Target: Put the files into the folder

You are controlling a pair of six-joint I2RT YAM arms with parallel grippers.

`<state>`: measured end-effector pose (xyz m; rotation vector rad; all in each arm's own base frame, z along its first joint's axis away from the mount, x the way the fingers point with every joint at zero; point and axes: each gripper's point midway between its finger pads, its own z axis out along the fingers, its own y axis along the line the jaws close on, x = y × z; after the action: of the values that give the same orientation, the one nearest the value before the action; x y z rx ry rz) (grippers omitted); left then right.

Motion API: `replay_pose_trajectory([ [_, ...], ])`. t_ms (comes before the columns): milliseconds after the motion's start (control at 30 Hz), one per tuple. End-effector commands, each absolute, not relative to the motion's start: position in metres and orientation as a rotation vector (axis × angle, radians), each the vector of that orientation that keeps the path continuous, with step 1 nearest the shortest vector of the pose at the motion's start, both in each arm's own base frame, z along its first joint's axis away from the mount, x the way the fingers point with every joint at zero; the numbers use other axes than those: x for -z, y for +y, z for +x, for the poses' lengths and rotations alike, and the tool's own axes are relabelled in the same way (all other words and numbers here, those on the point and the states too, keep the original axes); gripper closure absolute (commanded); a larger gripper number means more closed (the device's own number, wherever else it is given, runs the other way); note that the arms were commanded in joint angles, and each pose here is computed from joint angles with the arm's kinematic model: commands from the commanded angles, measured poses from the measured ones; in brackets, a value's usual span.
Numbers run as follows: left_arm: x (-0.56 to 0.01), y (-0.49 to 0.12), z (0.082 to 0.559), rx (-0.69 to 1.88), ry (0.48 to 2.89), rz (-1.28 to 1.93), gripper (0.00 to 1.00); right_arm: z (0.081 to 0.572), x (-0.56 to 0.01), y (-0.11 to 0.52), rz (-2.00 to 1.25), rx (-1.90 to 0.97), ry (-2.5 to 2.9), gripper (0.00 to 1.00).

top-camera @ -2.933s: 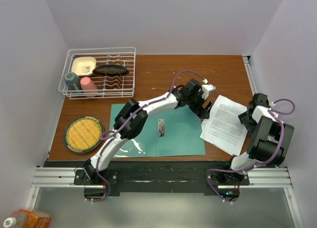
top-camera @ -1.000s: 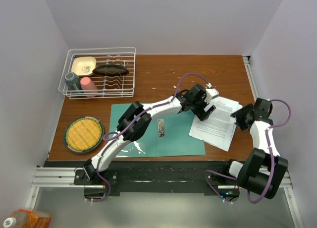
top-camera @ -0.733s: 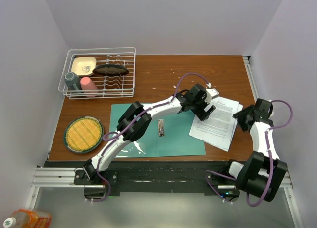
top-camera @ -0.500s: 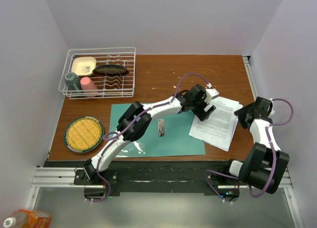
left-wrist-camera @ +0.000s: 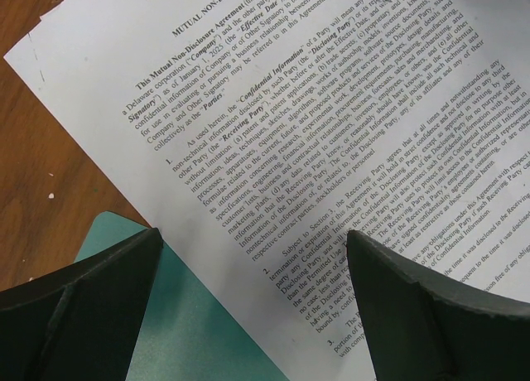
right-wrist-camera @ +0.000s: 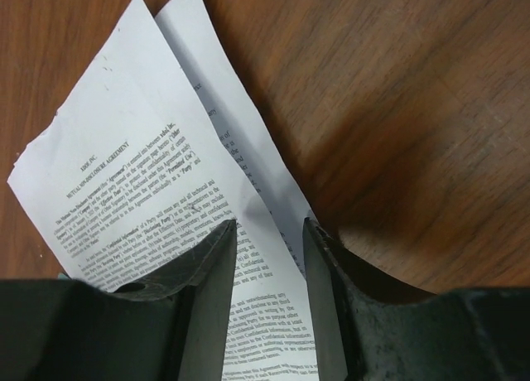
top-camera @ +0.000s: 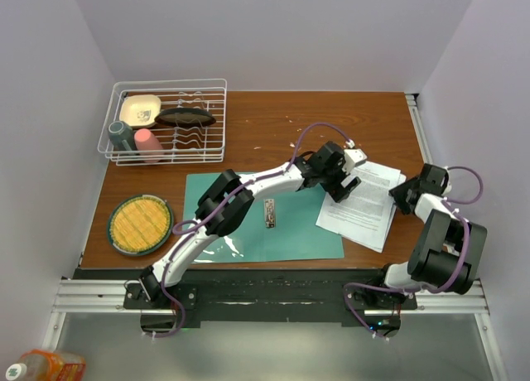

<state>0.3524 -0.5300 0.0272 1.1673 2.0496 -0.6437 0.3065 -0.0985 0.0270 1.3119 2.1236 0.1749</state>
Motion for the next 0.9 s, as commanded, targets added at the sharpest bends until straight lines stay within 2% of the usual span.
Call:
replay_pose_trajectory([
  [0, -0.009, -0.516, 0.342, 0.604, 2.113, 1.210, 0.00, 0.317, -0.032, -0.101, 1.254, -0.181, 2.102, 0.61],
  [233, -0.006, -0.515, 0.341, 0.603, 2.116, 1.214, 0.00, 0.320, -0.030, -0.087, 1.220, -0.225, 2.120, 0.71],
  [733, -0.007, -0.516, 0.343, 0.594, 2.115, 1.216, 0.00, 0.287, -0.024, -0.074, 1.184, -0.124, 2.293, 0.70],
  [867, -0.009, -0.516, 0.344, 0.591, 2.112, 1.213, 0.00, 0.291, -0.027, -0.067, 1.177, -0.190, 2.290, 0.71],
])
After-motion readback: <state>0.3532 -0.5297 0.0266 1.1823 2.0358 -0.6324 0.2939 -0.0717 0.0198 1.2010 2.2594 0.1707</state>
